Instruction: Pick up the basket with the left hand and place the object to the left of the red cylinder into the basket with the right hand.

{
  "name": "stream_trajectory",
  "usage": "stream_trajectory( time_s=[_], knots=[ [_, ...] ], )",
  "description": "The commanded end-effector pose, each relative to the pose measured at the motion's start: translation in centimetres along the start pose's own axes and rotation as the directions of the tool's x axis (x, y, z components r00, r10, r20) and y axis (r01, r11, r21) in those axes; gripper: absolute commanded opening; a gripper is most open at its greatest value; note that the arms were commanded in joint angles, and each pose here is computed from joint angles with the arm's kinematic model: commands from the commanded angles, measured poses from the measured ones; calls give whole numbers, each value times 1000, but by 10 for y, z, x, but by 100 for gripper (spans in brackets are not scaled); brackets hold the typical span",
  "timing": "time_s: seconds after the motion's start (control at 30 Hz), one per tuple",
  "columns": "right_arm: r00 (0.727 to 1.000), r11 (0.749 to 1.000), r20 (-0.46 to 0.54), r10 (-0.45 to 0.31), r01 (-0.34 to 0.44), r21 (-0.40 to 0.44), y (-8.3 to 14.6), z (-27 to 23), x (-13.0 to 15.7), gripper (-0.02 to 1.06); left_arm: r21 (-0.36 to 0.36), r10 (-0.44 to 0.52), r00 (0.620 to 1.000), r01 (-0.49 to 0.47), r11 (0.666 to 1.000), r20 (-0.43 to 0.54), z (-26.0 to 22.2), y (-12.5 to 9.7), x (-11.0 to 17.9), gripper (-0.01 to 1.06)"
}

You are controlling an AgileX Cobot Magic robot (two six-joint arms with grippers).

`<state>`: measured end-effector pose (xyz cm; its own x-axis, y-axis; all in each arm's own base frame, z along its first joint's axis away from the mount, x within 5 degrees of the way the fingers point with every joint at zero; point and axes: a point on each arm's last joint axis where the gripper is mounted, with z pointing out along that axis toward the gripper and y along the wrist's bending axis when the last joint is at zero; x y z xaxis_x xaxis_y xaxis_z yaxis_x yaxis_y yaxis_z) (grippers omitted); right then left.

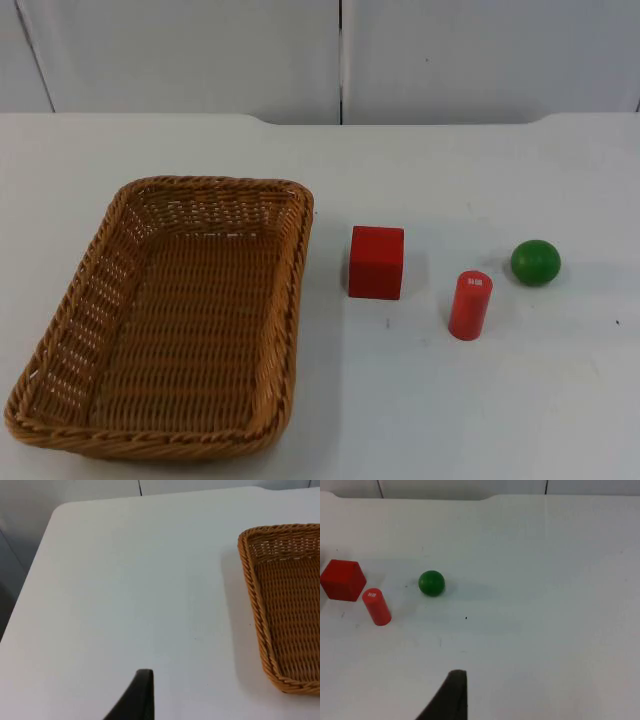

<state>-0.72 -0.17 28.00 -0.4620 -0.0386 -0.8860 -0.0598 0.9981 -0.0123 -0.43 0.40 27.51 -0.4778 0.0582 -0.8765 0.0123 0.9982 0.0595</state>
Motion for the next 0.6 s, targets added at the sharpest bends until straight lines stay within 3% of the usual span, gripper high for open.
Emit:
stream_trajectory(
  time_s=[0.0, 0.57],
  knots=[
    [1000, 1000, 8, -9, 9, 6, -1, 0, 0, 105, 2, -4, 1000, 4, 1000, -11, 2, 0, -1, 105],
    [1000, 1000, 8, -11, 11, 6, -1, 0, 0, 105, 11, 0, 993, 1, 1000, -117, 17, 0, -16, 105]
  ],
)
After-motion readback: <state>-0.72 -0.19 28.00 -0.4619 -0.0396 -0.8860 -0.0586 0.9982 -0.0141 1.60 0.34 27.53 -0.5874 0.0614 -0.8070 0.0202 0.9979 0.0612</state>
